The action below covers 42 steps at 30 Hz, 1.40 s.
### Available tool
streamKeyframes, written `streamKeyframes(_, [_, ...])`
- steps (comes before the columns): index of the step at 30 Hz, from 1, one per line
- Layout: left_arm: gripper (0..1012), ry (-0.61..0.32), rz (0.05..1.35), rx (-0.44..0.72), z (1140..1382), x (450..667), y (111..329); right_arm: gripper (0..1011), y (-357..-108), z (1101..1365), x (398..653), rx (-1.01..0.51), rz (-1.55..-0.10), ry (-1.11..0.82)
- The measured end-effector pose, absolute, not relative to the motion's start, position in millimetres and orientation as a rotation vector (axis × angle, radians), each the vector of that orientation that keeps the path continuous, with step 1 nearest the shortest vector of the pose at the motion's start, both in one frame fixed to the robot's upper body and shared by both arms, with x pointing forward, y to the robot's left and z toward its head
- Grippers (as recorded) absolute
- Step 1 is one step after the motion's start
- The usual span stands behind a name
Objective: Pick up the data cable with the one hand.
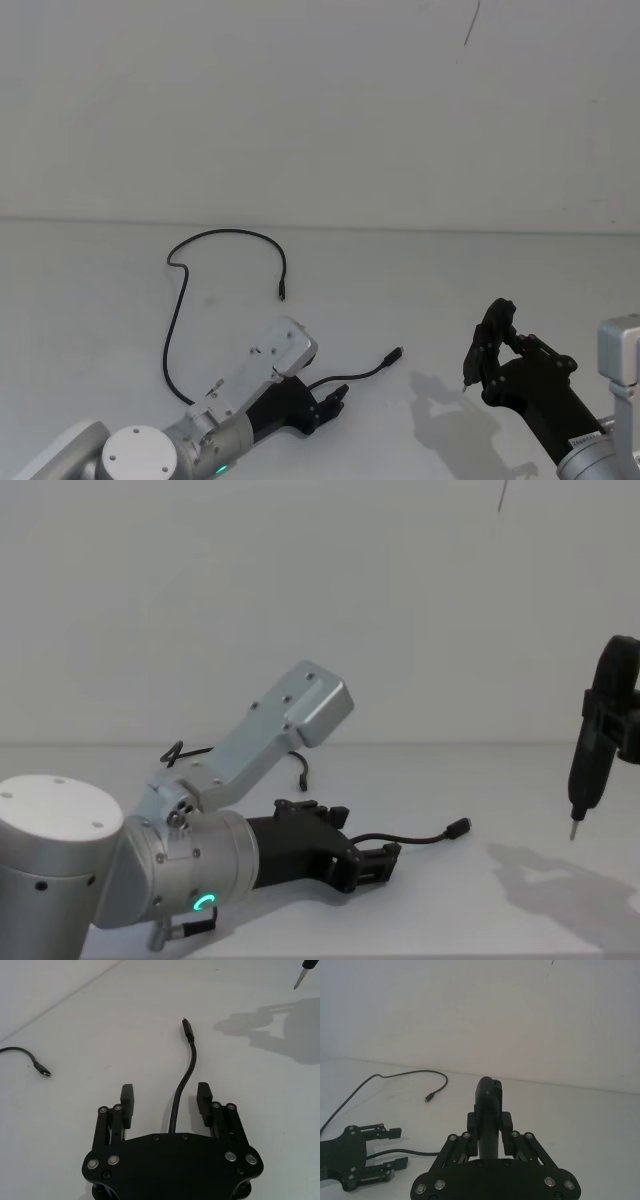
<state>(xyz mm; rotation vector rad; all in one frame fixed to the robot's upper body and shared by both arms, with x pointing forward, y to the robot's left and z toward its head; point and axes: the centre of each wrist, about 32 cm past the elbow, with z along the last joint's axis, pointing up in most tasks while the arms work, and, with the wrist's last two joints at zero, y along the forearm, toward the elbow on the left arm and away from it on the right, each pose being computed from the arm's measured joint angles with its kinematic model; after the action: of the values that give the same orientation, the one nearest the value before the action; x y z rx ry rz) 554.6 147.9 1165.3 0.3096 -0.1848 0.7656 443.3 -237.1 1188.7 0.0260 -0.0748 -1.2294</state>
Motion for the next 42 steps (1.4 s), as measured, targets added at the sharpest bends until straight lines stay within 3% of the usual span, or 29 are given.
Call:
streamKeyframes(22, [58,-0.175,0.764,0.307,1163.9,557.3,143.5,269,-237.1,1188.7,443.3,0.026,-1.229,-0.075])
streamKeyframes(33, [51,-0.199,0.772,0.276,1170.9,553.2,146.5,269,-237.1,1188.7,443.3,0.026,-1.229,-0.075])
streamKeyframes(42, [51,-0.242,0.751,0.246,1187.3,542.4,165.7,269,-237.1,1188.7,443.3,0.026,-1.229,-0.075])
